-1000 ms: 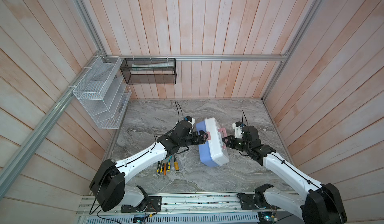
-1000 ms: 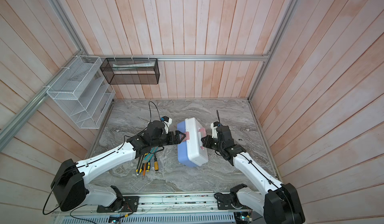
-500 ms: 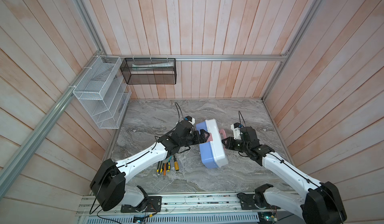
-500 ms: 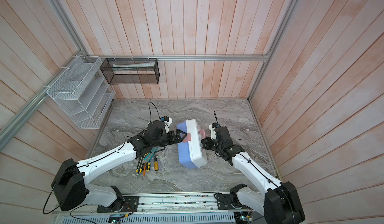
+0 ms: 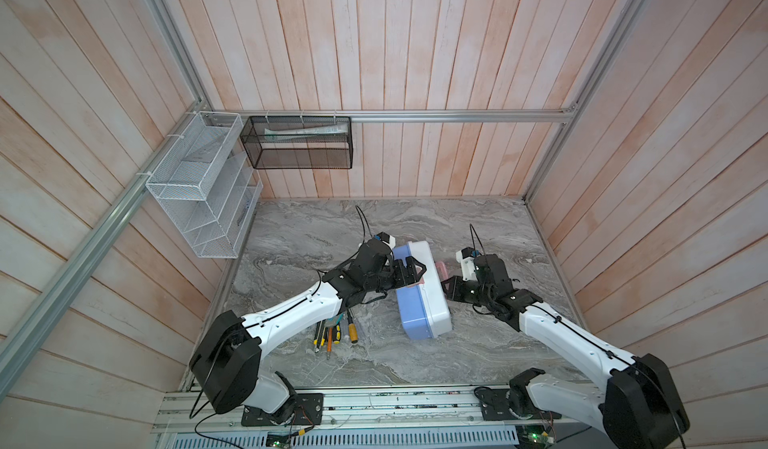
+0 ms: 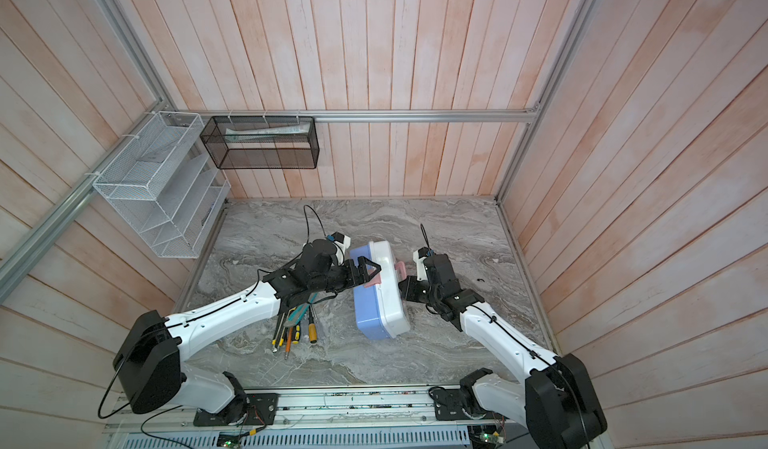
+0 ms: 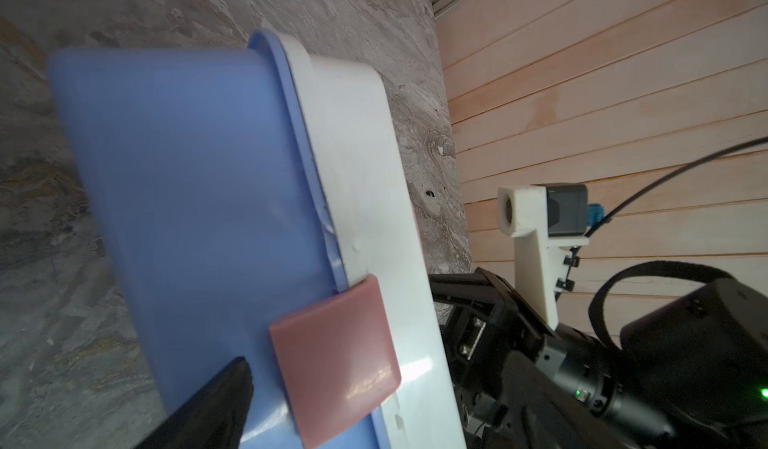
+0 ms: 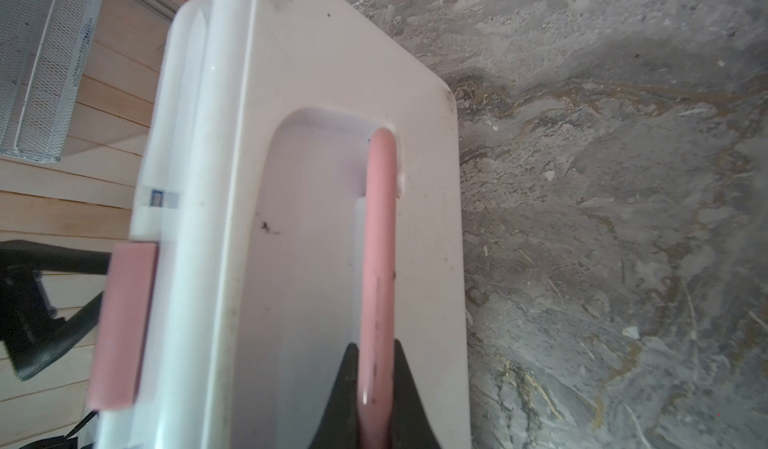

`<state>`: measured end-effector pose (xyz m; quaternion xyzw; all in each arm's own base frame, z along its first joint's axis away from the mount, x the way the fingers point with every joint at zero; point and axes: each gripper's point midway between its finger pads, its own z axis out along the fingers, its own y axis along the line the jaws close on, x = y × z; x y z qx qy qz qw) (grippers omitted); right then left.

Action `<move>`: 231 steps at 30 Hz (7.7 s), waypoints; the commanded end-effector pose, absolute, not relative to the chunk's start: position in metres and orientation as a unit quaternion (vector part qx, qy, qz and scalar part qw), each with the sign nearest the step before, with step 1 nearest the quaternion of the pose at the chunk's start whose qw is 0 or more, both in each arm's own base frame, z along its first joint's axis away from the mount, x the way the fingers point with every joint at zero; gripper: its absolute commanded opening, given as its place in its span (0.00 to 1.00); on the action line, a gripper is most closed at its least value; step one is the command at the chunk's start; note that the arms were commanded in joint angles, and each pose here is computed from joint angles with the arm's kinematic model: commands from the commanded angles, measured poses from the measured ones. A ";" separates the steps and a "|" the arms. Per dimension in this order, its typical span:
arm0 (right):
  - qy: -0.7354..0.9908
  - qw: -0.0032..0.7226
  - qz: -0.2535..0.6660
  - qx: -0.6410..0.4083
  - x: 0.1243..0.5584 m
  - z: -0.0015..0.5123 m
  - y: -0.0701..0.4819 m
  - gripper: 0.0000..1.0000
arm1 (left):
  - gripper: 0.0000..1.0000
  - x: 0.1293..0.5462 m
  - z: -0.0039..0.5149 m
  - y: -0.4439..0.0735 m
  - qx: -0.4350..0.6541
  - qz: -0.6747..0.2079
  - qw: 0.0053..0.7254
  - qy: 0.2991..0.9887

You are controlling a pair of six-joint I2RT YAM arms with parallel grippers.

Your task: Pack the tool kit

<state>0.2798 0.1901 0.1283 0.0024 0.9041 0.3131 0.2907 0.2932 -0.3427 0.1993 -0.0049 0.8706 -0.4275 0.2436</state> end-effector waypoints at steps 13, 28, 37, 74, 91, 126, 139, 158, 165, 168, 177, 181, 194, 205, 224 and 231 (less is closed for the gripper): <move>0.890 0.324 0.320 -0.031 0.294 0.144 0.208 0.00 | 0.96 0.280 0.177 -0.367 0.017 -0.464 0.181 0.867; 0.890 0.319 0.325 -0.025 0.294 0.136 0.210 0.00 | 0.98 0.266 0.184 -0.372 0.035 -0.540 0.193 0.819; 0.888 0.329 0.320 -0.017 0.294 0.139 0.206 0.00 | 0.99 0.266 0.225 -0.366 0.056 -0.580 0.253 0.772; 0.894 0.362 0.256 -0.058 0.293 0.183 0.254 0.00 | 0.97 0.290 0.155 -0.235 -0.026 -0.379 0.342 0.860; 0.867 0.350 0.354 -0.027 0.294 0.205 0.249 0.00 | 0.89 0.292 0.094 -0.237 -0.037 -0.342 0.286 0.894; 0.850 0.357 0.387 -0.015 0.292 0.211 0.234 0.00 | 0.88 0.303 0.067 -0.253 -0.021 -0.328 0.252 0.910; 0.850 0.349 0.394 -0.015 0.291 0.206 0.236 0.00 | 0.88 0.303 0.072 -0.262 -0.005 -0.341 0.253 0.905; 0.841 0.359 0.404 -0.008 0.293 0.220 0.226 0.00 | 0.88 0.297 0.028 -0.247 -0.028 -0.259 0.204 0.944; 0.826 0.357 0.435 0.019 0.294 0.224 0.207 0.00 | 0.88 0.295 0.018 -0.245 -0.034 -0.246 0.186 0.951; 0.818 0.354 0.452 0.034 0.293 0.224 0.198 0.00 | 0.88 0.296 0.018 -0.245 -0.033 -0.242 0.186 0.952; 0.793 0.339 0.498 0.094 0.287 0.213 0.161 0.00 | 0.88 0.297 0.018 -0.237 -0.035 -0.226 0.188 0.955; 0.806 0.346 0.469 0.104 0.287 0.207 0.144 0.00 | 0.88 0.298 0.019 -0.236 -0.035 -0.226 0.189 0.955; 0.847 0.349 0.376 0.140 0.289 0.176 0.100 0.00 | 0.88 0.298 0.018 -0.233 -0.034 -0.219 0.189 0.957; 0.854 0.356 0.342 0.167 0.291 0.166 0.074 0.19 | 0.88 0.301 0.024 -0.237 -0.031 -0.233 0.196 0.952; 0.857 0.386 0.278 0.196 0.297 0.175 0.040 0.46 | 0.88 0.299 0.056 -0.262 -0.005 -0.319 0.237 0.918; 0.864 0.397 0.241 0.195 0.298 0.182 0.028 0.48 | 0.88 0.301 0.063 -0.271 0.012 -0.324 0.247 0.913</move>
